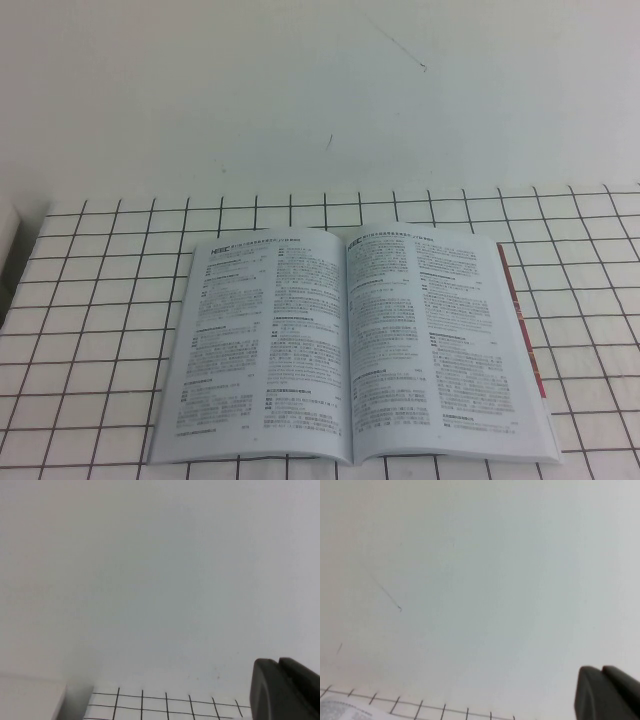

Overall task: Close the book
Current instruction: 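Close the open booklet and leave it lying on the table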

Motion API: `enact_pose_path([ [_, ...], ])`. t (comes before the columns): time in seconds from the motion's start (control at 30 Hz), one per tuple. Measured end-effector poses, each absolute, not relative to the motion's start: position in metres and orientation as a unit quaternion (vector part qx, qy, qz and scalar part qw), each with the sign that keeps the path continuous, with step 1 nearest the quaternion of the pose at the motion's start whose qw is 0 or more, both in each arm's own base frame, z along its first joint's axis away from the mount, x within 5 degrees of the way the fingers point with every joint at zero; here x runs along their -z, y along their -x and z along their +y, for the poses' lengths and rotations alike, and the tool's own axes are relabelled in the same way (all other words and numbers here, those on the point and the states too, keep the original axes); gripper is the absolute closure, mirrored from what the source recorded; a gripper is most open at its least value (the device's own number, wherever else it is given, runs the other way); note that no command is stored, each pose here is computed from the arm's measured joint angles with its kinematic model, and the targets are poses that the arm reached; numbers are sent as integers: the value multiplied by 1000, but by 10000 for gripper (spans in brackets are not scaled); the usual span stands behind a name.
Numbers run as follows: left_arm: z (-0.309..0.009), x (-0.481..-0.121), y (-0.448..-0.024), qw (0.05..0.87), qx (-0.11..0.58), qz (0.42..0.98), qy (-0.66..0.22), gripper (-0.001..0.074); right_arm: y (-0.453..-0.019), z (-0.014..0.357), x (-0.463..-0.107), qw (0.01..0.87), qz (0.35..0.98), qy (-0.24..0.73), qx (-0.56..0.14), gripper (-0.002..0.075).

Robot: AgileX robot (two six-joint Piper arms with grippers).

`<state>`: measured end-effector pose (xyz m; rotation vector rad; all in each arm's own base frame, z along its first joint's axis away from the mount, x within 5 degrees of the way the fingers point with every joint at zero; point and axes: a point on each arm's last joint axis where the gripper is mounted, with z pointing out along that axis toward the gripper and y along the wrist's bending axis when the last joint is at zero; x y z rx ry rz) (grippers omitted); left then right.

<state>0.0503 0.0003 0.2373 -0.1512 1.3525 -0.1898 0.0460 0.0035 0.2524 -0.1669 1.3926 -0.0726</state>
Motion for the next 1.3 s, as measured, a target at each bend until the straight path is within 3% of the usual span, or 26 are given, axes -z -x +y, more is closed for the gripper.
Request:
enact_pose_path([
  [0.2, -4, -277, -37, 749, 114, 650, 66, 739, -46, 3, -290, 698, 710, 86, 32, 729],
  [0.47, -10, -305, -61, 597, 111, 793, 52, 739, -94, 14, -332, 570, 813, 115, -8, 729],
  [0.63, -14, -320, -91, 529, 66, 845, -39, 739, -141, 27, -337, 484, 857, 170, -43, 729],
  [0.8, -21, -320, -128, 465, 92, 878, -72, 739, -190, 43, -324, 430, 874, 200, -109, 729],
  [1.0, -33, -302, -177, 391, 187, 901, -13, 739, -235, 60, -295, 390, 864, 265, -176, 729],
  [1.3, -36, -263, -258, 304, 193, 933, -21, 739, -287, 98, -219, 304, 892, 272, -195, 729],
])
